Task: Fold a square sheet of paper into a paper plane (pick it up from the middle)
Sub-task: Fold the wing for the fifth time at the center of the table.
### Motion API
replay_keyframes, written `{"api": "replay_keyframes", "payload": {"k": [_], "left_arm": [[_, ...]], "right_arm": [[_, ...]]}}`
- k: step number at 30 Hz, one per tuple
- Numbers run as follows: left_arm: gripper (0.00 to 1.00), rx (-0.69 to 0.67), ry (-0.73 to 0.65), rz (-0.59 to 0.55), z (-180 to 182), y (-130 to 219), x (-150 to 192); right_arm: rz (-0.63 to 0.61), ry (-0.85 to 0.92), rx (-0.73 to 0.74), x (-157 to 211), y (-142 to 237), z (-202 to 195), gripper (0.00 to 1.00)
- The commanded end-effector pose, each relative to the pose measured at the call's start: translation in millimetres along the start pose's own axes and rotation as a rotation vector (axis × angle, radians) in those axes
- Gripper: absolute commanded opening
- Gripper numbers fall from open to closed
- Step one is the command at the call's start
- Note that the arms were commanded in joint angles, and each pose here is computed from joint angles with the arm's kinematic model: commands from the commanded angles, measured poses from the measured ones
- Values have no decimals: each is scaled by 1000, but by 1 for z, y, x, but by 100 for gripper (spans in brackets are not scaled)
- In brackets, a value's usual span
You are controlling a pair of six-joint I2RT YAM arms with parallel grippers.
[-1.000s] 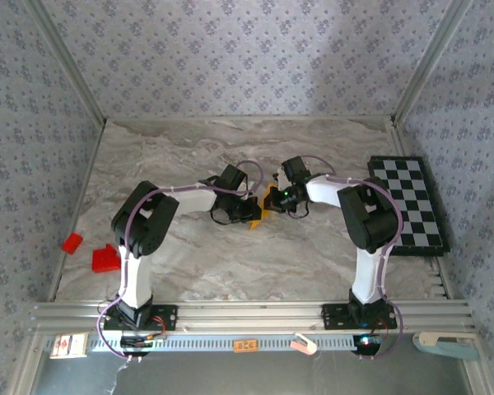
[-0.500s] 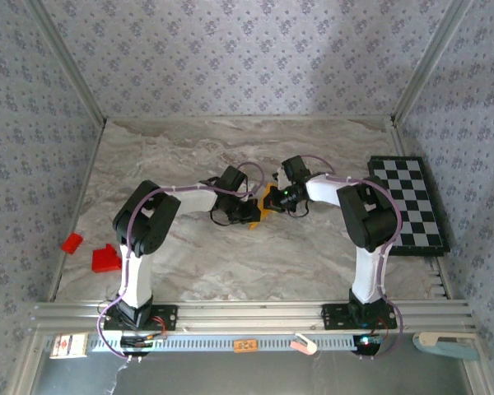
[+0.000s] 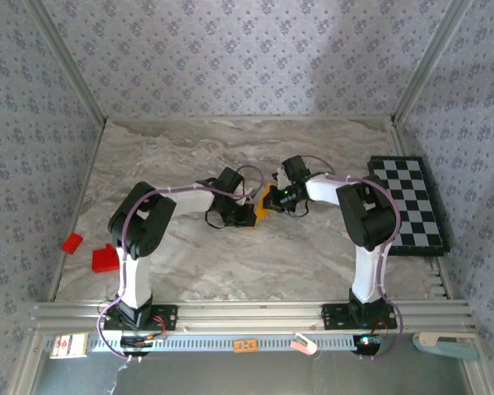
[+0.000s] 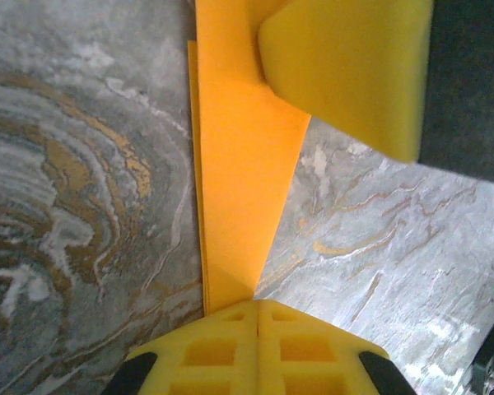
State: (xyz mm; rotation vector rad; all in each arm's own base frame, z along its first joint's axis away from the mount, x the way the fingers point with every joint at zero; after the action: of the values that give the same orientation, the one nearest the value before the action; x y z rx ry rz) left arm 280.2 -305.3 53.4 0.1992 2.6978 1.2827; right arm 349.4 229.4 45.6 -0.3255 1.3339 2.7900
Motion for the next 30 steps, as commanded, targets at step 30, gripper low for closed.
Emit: {"api": "replay_keyframes", "payload": {"k": [30], "left_arm": [[1, 0, 118, -156, 2, 35, 1]], "right_arm": [[125, -92, 103, 53, -37, 8, 0]]}}
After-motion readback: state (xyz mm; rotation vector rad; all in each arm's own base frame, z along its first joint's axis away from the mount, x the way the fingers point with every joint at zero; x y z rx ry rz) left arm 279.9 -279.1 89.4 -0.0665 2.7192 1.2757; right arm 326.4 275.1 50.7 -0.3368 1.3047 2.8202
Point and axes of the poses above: each hand's point on the last joint's axis, 136 mm out from that joint toward the fingers, its own y axis back along the fingers, its own z axis along the line the jaws close on, x = y × z, the point moved 4 cm from there along y, back along the fingers, and after that the axes turned 6 degrees about y, right-handed, at the moved point
